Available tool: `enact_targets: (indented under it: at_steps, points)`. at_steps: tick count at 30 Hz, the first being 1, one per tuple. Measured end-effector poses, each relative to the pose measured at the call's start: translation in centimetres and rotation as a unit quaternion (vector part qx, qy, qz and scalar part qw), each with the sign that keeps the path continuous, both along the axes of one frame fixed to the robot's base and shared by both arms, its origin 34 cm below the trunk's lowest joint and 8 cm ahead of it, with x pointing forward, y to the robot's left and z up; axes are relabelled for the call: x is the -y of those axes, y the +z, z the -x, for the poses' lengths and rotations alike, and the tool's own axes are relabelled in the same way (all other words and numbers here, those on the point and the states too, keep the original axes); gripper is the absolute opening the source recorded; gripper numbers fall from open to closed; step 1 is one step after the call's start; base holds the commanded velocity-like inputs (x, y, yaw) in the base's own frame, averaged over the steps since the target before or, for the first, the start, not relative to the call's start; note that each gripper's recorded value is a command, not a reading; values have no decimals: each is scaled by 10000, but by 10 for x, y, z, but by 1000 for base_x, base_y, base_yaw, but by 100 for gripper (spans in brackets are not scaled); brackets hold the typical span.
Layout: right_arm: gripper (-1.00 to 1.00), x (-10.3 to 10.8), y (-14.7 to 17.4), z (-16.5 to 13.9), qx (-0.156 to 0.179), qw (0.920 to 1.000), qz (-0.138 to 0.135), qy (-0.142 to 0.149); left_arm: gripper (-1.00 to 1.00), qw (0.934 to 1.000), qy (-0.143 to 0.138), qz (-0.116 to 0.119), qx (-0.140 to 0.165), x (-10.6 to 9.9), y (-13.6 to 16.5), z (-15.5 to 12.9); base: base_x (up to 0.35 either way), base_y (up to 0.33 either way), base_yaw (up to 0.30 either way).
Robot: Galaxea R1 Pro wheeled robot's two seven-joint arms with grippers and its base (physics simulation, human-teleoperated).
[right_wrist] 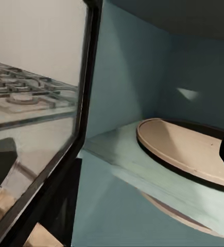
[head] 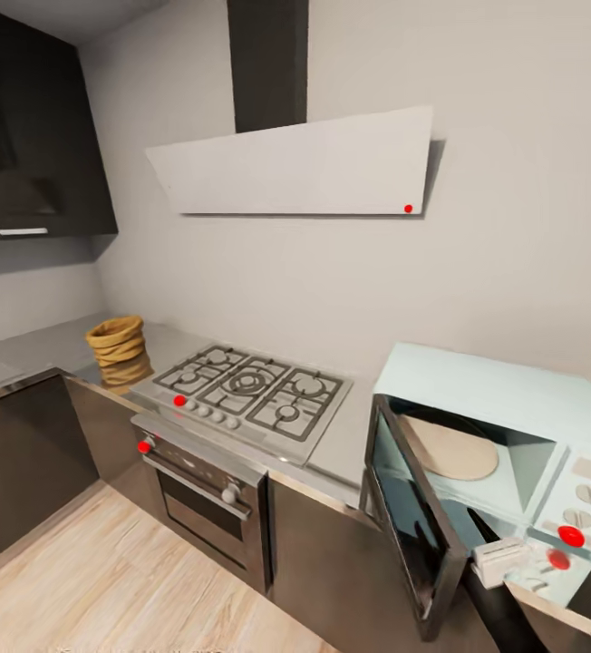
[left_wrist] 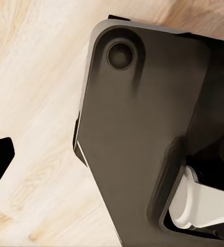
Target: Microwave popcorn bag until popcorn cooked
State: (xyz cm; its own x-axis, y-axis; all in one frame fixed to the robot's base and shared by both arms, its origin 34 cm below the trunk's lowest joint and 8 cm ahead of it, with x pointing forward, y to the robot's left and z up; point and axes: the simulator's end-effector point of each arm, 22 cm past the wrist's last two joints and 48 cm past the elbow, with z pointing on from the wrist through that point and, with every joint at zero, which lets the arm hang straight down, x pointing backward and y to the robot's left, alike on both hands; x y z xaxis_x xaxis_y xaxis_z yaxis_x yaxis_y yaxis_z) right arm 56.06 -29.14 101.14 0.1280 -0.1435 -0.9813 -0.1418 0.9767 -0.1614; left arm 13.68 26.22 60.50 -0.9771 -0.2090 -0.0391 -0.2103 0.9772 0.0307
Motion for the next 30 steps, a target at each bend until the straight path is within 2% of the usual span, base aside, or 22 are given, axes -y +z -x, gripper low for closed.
enact_targets:
  at_steps: [22, 30]
  points:
    - [100, 1, 0, 0, 0, 10000, -9, -10, 100, 10000, 0, 0, 1, 0, 0, 0, 0, 0, 249]
    - [100, 0, 0, 0, -6, 10000, -11, -7, 100, 10000, 0, 0, 2, 0, 0, 0, 0, 0, 126]
